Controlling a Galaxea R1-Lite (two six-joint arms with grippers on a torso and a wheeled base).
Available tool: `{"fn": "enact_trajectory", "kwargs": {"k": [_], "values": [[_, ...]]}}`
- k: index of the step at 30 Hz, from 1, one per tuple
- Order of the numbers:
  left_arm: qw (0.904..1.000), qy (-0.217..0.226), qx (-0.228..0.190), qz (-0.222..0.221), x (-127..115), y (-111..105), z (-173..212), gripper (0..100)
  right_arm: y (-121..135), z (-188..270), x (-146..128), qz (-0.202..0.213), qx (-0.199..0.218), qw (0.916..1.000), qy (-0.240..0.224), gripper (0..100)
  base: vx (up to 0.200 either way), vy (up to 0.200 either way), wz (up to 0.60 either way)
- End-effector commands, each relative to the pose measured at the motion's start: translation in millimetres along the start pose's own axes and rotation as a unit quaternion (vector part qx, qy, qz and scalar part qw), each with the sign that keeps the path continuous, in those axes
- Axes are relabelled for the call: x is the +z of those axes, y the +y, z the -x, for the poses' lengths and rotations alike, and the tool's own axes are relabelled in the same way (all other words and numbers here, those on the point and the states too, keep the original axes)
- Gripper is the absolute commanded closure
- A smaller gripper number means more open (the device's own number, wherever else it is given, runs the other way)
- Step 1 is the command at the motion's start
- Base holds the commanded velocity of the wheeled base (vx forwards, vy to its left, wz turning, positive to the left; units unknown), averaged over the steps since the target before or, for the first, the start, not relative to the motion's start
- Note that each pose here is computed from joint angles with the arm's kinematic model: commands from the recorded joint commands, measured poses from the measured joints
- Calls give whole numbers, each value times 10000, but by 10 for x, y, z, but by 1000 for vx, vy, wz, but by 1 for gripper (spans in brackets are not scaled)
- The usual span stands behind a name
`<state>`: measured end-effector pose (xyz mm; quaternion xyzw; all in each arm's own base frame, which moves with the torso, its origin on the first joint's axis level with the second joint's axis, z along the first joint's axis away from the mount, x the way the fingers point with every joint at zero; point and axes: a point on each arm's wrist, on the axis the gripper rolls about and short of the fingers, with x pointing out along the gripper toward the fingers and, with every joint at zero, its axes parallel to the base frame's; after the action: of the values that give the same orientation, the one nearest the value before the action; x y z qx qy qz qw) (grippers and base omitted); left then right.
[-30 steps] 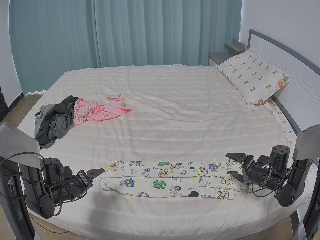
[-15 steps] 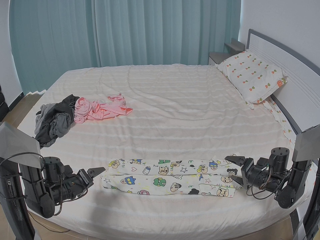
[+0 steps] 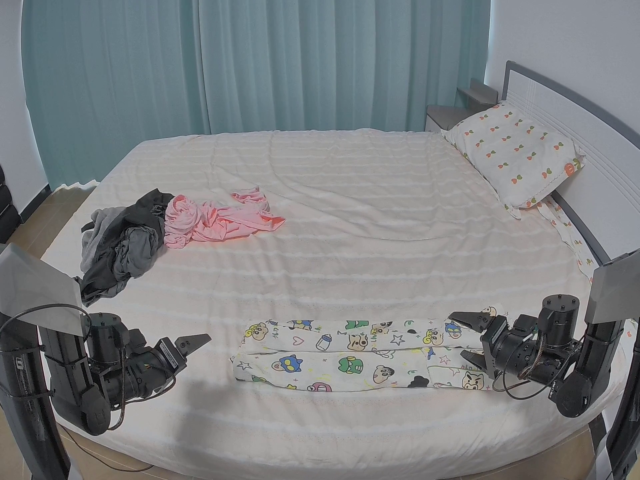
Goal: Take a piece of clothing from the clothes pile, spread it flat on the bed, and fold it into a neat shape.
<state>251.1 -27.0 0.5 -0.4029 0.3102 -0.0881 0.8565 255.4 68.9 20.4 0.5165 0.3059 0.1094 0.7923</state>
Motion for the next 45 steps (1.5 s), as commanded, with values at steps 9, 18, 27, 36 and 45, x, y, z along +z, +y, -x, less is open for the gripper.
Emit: {"fn": "enact_trajectory", "kwargs": {"k": [9, 18, 27, 36, 45], "values": [[9997, 144, -54, -165, -61, 12, -102, 0, 18, -4, -15, 26, 51, 10000, 19, 0, 200, 0, 0], [9991, 275, -102, -302, -168, -33, -290, 0, 17, -7, -19, 29, 54, 10000, 25, 0, 22, 0, 0], [9958, 318, -615, -607, -163, -253, -856, 0, 11, 13, -64, 33, 7, 9999, 100, 0, 0, 0, 0], [9880, 956, -286, -1175, -243, -343, -1086, 0, 6, 12, -61, 28, -5, 10000, 89, 0, 0, 0, 0], [9862, 1074, -185, -1245, -251, -337, -1105, 0, -6, 2, -64, 21, -25, 9999, 98, 0, 0, 0, 0]]}}
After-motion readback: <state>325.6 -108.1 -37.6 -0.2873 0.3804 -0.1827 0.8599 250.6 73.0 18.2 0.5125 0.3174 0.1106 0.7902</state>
